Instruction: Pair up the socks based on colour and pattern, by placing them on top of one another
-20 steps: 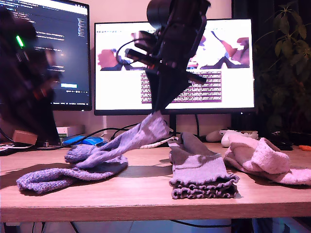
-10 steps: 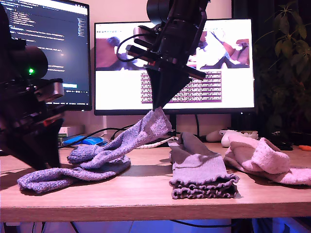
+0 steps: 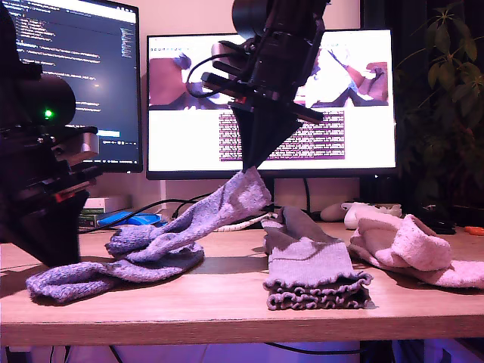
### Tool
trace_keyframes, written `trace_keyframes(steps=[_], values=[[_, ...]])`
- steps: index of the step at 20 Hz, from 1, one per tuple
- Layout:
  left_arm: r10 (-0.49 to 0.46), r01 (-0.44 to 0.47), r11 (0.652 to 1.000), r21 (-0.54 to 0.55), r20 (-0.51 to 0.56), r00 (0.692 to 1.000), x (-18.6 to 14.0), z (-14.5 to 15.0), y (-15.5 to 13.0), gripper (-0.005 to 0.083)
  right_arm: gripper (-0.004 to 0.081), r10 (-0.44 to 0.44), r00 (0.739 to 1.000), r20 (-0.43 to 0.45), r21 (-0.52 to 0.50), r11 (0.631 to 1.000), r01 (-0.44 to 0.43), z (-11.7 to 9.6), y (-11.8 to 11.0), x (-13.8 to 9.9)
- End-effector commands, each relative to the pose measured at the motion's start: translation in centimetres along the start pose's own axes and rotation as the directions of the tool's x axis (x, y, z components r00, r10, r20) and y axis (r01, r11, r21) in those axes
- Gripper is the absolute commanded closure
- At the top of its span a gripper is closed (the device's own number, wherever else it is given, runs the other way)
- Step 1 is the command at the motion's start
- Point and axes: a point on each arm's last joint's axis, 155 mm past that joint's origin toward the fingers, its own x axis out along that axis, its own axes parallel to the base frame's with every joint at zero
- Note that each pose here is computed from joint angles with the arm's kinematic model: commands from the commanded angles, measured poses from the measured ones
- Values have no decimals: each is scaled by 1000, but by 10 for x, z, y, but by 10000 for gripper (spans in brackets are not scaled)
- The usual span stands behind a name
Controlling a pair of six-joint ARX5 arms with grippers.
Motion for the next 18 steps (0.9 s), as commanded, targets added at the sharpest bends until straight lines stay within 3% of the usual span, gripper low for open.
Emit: trace_keyframes(steps=[1,4,9,15,18], values=[[76,-77,997,-21,-43,996,2,-13,18,793,782,0,1000,25,-5,1000,0,6,1,-7],[216,-221,973,-65,-80,973,-5,-22,52,793,782,0,1000,25,-5,1000,0,6,1,-7],[370,-381,920,-90,-114,922,-17,-31,91,793,782,1,1000,27,-8,1000,0,6,1,-7],[508,-518,851,-84,-122,853,-30,-31,119,793,782,1,999,37,-35,999,1,9,1,-7],[541,-551,829,-98,-112,833,-35,-29,129,793,782,1,999,36,-53,999,1,9,1,-7]])
